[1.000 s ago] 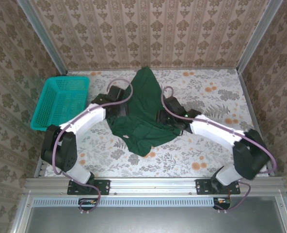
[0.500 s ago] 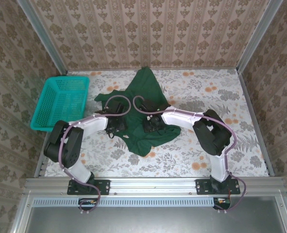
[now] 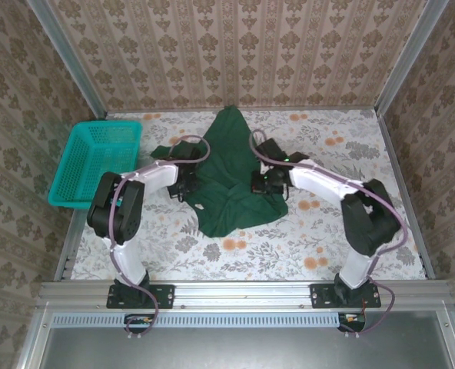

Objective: Fold and stack the t-shirts

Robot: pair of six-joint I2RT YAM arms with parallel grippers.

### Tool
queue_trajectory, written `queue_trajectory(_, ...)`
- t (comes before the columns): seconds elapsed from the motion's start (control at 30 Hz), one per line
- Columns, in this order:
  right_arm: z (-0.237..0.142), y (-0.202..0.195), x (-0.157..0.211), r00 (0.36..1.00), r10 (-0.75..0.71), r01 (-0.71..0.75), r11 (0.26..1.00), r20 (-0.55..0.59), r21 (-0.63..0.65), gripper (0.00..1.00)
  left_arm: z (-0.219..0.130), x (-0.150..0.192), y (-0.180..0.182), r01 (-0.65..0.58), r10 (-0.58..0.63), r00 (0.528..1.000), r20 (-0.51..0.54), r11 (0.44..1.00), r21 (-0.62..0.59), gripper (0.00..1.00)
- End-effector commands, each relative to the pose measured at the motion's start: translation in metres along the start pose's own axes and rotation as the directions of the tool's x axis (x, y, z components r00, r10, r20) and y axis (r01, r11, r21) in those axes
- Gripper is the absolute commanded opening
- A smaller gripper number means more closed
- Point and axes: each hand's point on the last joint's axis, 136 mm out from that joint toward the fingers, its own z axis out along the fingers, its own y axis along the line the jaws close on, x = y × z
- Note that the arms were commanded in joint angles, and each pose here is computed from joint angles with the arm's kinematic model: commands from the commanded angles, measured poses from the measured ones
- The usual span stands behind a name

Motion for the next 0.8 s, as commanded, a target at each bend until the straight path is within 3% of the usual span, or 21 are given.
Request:
queue_trajectory(0.0, -0.036, -0.014, -0.005, 0.983, 0.175, -0.172, 0.984, 0.053, -0.049, 0.00, -0.003, 0.006, 0.033, -0.029, 0.015, 0.996, -0.086, 0.986, -0.164, 0.00)
queue_trajectory(0.13, -0.071, -0.062, -0.005, 0.923, 0.355, -0.353, 0.935, 0.152, -0.041, 0.00, -0.007, -0.017, 0.034, -0.029, 0.018, 0.998, -0.053, 0.977, -0.213, 0.00)
queue_trajectory(0.23, -0.094, -0.069, 0.009, 0.893, 0.405, -0.381, 0.912, 0.197, -0.150, 0.00, 0.000, -0.039, 0.031, -0.007, 0.001, 1.000, -0.026, 0.977, -0.212, 0.00)
queue_trajectory(0.4, -0.089, -0.018, 0.070, 0.967, 0.253, -0.243, 0.917, -0.008, -0.317, 0.00, 0.015, -0.076, -0.001, -0.019, 0.016, 0.999, -0.034, 0.996, -0.090, 0.00)
queue_trajectory(0.5, -0.080, 0.013, 0.109, 0.988, 0.071, -0.110, 0.945, -0.134, -0.308, 0.00, 0.010, -0.106, -0.012, -0.019, 0.019, 1.000, 0.007, 0.999, -0.048, 0.00)
queue_trajectory(0.63, -0.063, 0.050, 0.142, 0.948, -0.122, 0.021, 0.946, -0.293, -0.325, 0.15, 0.008, -0.128, -0.007, 0.024, -0.023, 0.999, 0.023, 0.999, -0.041, 0.00)
queue_trajectory(0.7, -0.050, 0.054, 0.148, 0.928, -0.177, 0.084, 0.957, -0.327, -0.279, 0.33, 0.007, -0.128, 0.004, 0.037, -0.036, 0.999, 0.016, 0.997, -0.074, 0.00)
queue_trajectory(0.73, -0.047, 0.053, 0.145, 0.928, -0.188, 0.105, 0.961, -0.321, -0.256, 0.36, 0.006, -0.126, 0.011, 0.043, -0.042, 0.999, 0.008, 0.994, -0.098, 0.00)
queue_trajectory(0.77, -0.046, 0.054, 0.140, 0.932, -0.192, 0.117, 0.962, -0.307, -0.247, 0.39, 0.004, -0.123, 0.020, 0.050, -0.050, 0.999, 0.003, 0.991, -0.124, 0.09)
